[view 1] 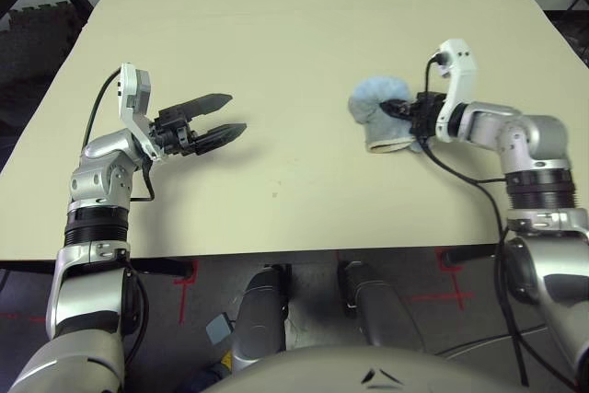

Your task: Wipe the water off the table with a rag.

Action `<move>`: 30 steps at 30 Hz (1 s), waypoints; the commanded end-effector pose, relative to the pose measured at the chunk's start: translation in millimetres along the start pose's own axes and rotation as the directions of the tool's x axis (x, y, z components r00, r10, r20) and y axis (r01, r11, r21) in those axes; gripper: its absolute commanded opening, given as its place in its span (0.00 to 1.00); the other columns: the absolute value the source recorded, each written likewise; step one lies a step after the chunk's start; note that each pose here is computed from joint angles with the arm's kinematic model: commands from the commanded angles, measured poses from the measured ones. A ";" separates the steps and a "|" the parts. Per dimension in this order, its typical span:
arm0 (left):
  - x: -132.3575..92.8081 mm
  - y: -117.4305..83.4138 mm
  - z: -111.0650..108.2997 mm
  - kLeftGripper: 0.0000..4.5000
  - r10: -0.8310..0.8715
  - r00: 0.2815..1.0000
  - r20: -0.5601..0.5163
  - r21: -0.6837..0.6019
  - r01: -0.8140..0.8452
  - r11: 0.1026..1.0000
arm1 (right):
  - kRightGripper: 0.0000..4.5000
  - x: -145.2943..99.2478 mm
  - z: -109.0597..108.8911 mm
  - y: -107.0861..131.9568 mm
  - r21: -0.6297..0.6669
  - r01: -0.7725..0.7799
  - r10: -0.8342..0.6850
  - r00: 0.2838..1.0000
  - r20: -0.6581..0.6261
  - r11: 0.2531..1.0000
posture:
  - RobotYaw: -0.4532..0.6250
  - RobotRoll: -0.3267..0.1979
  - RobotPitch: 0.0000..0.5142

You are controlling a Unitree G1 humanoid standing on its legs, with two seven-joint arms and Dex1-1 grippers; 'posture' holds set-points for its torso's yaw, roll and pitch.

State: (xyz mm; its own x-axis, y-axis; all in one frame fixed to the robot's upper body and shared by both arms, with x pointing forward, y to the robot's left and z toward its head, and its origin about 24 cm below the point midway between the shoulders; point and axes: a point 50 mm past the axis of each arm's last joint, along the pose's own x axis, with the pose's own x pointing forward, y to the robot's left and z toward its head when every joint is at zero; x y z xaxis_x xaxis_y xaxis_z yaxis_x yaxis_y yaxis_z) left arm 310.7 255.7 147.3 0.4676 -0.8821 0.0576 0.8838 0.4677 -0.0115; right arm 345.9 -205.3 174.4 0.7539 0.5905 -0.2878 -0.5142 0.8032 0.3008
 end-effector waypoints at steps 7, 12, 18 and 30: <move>1.4 3.2 0.1 1.00 -0.005 1.000 -0.018 0.008 0.005 1.000 | 0.01 -20.5 21.1 -14.0 -0.031 0.038 -0.037 0.998 0.048 0.999 | 0.25 0.62 0.32; 0.9 3.7 0.7 1.00 -0.006 1.000 -0.018 0.012 0.006 1.000 | 0.01 -25.5 11.0 -26.1 -0.014 0.080 -0.079 0.997 0.017 0.997 | 0.25 0.62 0.31; -2.1 2.6 0.4 1.00 -0.008 1.000 -0.029 0.010 0.008 1.000 | 0.01 -35.6 2.3 -47.2 -0.011 0.173 -0.173 0.985 0.005 0.985 | 0.25 0.62 0.33; -5.1 1.1 3.0 1.00 -0.008 0.999 -0.042 0.009 0.009 1.000 | 0.32 -24.5 -18.8 -74.4 -0.099 0.346 -0.344 0.938 0.041 0.933 | 0.26 0.62 0.36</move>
State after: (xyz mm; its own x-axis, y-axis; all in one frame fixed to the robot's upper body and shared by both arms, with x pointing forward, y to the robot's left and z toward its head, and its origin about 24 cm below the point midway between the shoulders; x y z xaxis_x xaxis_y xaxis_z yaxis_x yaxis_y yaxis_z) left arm 312.6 259.2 151.5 0.4640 -0.8848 0.0420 0.8857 0.4642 -0.0048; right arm 357.9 -276.0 147.0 0.8966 0.2974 -0.3280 -0.2728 0.9546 0.1200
